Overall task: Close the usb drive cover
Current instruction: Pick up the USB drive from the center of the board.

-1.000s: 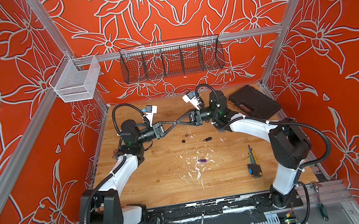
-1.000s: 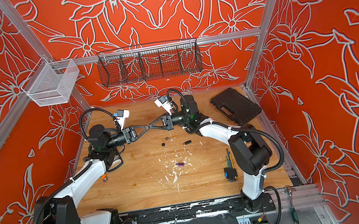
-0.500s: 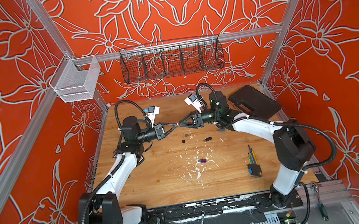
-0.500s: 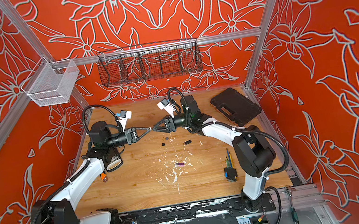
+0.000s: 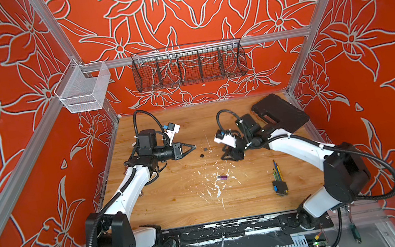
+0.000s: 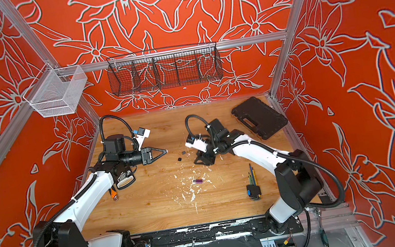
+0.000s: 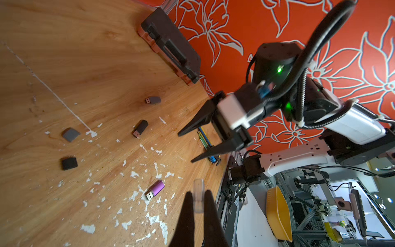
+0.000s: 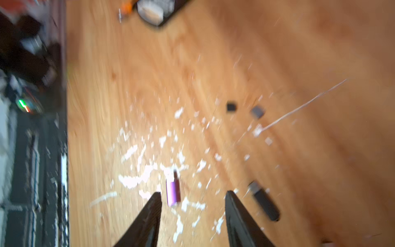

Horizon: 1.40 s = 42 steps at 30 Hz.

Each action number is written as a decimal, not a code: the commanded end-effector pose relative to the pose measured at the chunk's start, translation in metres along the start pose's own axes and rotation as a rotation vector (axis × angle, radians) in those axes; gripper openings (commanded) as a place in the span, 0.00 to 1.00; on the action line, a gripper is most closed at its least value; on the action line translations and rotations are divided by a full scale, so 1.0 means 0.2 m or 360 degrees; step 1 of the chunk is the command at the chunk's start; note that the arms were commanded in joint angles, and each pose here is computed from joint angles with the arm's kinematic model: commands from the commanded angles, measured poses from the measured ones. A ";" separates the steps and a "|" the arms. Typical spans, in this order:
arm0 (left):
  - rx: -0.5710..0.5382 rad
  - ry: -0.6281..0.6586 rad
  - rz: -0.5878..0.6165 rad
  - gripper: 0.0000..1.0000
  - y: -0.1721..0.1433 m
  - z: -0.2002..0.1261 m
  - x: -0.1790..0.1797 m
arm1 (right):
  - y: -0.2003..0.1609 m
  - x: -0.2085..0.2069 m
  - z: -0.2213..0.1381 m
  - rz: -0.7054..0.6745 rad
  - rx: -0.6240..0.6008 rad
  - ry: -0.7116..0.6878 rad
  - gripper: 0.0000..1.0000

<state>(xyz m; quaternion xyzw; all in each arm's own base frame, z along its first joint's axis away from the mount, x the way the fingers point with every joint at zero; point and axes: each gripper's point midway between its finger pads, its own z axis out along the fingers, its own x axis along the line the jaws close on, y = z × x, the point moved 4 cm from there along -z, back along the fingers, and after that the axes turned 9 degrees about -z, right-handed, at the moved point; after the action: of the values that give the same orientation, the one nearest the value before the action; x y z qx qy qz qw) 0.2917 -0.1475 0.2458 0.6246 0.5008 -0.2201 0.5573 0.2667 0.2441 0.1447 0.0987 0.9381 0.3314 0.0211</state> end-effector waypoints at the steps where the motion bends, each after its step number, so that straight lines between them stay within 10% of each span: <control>1: -0.0010 0.0073 -0.0029 0.00 0.00 -0.05 0.04 | -0.19 0.10 0.10 -0.0209 0.0322 0.0031 0.51; 42: -0.0077 0.0161 -0.0197 0.00 0.01 -0.11 0.16 | -0.21 0.14 0.40 -0.0319 0.0660 0.0221 0.36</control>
<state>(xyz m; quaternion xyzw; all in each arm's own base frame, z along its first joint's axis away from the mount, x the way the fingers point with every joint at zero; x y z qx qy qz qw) 0.3009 -0.1139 0.2299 0.5891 0.5703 -0.2040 0.5350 0.2460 0.2682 0.0625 0.0009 0.9888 0.1485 -0.0177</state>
